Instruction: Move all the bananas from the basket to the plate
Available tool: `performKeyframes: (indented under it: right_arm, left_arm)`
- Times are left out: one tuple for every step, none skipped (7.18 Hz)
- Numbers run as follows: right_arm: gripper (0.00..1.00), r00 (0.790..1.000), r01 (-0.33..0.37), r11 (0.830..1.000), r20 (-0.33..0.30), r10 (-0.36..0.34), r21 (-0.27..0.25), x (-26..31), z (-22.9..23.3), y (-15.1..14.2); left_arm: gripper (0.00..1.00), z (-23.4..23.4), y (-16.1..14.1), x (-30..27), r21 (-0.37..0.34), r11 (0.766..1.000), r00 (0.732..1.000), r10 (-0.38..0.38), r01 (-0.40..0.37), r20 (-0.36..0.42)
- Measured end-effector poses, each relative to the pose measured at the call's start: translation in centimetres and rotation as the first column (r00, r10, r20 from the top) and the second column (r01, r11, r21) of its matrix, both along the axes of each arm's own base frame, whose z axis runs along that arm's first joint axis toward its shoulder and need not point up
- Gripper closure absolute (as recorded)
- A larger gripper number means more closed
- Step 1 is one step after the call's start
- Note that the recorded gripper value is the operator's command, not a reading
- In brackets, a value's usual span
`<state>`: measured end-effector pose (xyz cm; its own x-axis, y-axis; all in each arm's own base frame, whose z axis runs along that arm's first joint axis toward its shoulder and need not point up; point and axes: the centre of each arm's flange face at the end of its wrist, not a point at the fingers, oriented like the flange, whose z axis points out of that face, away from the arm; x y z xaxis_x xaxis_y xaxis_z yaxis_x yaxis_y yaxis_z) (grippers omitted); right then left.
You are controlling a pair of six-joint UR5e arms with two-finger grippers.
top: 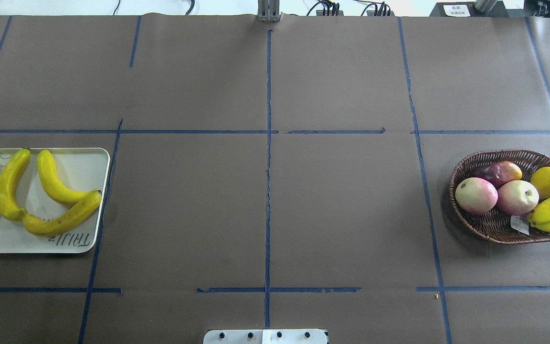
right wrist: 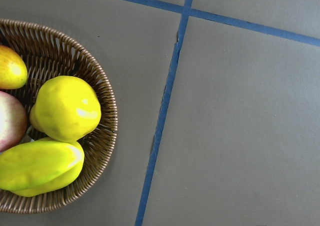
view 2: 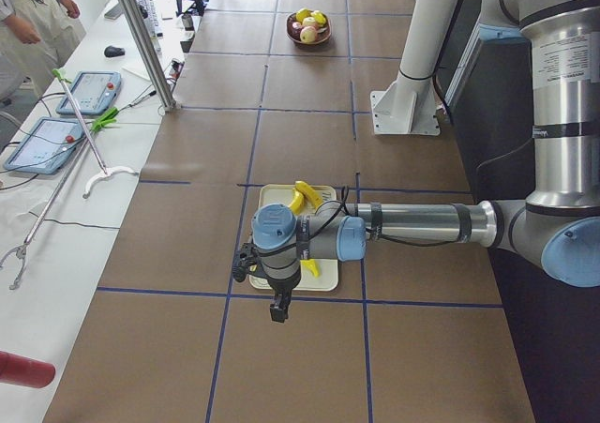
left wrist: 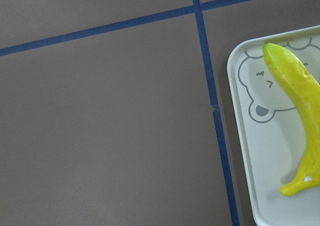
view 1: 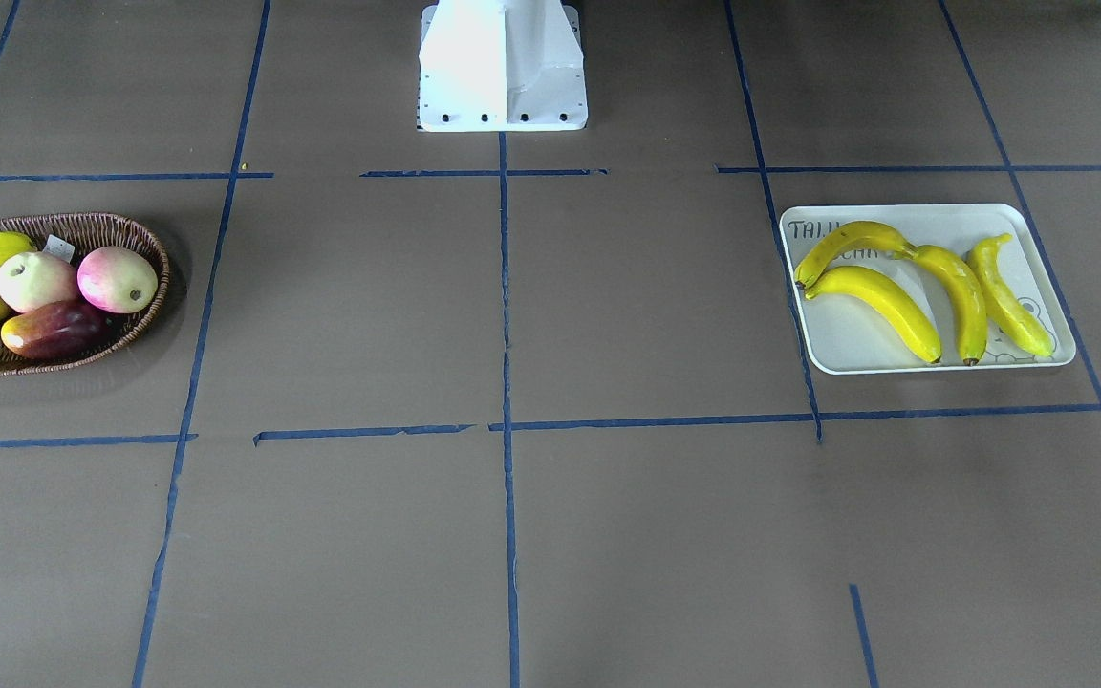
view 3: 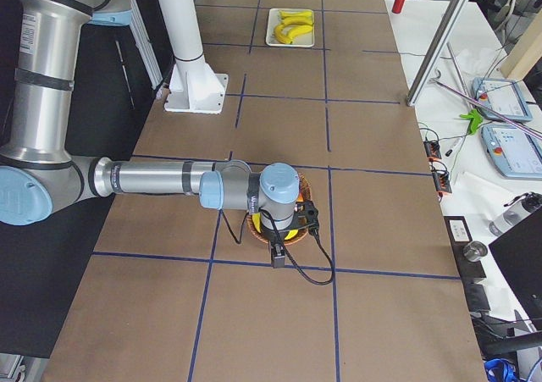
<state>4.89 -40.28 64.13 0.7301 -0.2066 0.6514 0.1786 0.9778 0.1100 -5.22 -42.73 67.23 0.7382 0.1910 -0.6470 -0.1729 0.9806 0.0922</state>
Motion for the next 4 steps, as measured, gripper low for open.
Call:
performKeyframes:
  right_arm:
    - [0.00,1.000,-0.004,1.000,0.003,0.004,-0.004,-0.02,0.02,0.05]
    - [0.00,1.000,-0.004,1.000,0.005,0.005,-0.006,-0.03,0.04,0.07]
    - [0.00,1.000,-0.004,1.000,0.007,0.005,-0.006,-0.05,0.04,0.08]
    - [0.00,1.000,-0.004,1.000,0.009,0.004,-0.007,-0.08,0.03,0.08]
  left_arm:
    - [0.00,0.09,0.13,0.01,-0.002,1.000,1.000,0.000,0.000,-0.001]
    - [0.00,0.13,0.18,0.01,-0.002,1.000,1.000,0.000,0.000,-0.001]
    - [0.00,0.11,0.20,0.01,-0.002,1.000,1.000,0.000,0.000,-0.001]
    - [0.00,0.10,0.21,0.01,-0.002,1.000,1.000,0.000,0.000,-0.001]
